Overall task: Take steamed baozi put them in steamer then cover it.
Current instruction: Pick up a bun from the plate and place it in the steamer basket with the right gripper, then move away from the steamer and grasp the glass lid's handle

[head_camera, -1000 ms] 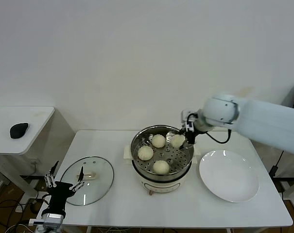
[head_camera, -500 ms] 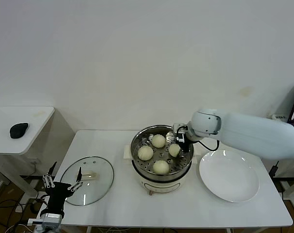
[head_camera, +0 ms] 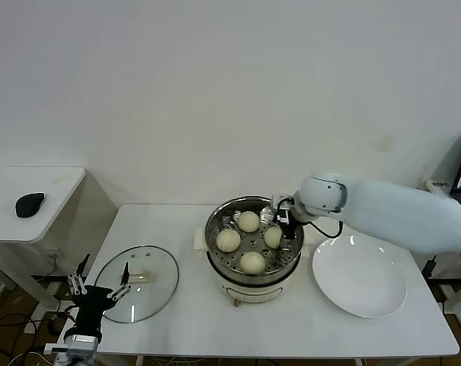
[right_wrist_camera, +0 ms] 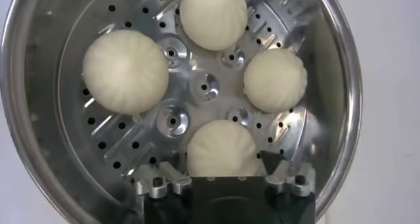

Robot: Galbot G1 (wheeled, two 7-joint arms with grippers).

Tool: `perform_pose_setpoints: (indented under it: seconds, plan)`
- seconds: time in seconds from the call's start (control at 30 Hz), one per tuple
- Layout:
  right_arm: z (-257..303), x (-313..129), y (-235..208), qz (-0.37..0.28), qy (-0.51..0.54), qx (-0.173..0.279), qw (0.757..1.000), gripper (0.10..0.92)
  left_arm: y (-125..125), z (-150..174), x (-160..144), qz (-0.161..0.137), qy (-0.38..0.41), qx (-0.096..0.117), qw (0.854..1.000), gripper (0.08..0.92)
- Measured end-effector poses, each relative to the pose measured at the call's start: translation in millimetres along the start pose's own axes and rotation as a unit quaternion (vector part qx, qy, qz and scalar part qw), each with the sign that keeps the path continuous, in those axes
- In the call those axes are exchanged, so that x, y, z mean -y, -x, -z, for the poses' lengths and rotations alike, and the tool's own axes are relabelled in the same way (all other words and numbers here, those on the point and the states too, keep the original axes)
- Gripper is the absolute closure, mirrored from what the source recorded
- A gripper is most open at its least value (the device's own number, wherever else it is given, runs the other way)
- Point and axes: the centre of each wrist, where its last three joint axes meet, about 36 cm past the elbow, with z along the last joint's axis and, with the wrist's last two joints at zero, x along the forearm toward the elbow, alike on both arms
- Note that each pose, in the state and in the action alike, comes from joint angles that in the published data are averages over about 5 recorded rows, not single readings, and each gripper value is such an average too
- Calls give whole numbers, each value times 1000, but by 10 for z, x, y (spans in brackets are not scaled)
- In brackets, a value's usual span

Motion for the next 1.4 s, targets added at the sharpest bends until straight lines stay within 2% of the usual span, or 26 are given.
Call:
perform_pose_setpoints:
  seconds: [0.27, 0.4, 0.53, 0.77, 0.93, 1.03, 1.2, 1.4]
  plan:
    - [-263, -169, -378, -39, 36, 61, 997, 200, 6, 4, 23, -2, -2, 2, 1000, 177]
    - [-478, -389, -497, -86, 68, 116, 987, 200, 8, -9, 49, -4, -4, 1, 1000, 177]
    - [-655, -639, -566, -151, 99, 184, 966, 200, 9, -20, 76, -5, -5, 1, 1000, 177]
    - [-855, -1010, -433, -259, 138, 298, 908, 200, 4, -65, 128, -5, -8, -1, 1000, 177]
    - [-930, -1309, -193, -322, 167, 381, 850, 200, 13, -94, 184, -6, -13, -2, 1000, 177]
    - [-1030, -1558, -25, -357, 200, 414, 813, 200, 22, -110, 224, -8, -13, -1, 1000, 177]
    - [-1281, -2071, 217, -415, 272, 426, 757, 200, 57, -181, 278, -8, 6, 2, 1000, 177]
    - [-1616, -2740, 368, -474, 353, 383, 710, 200, 132, -437, 237, -7, 104, 10, 995, 177]
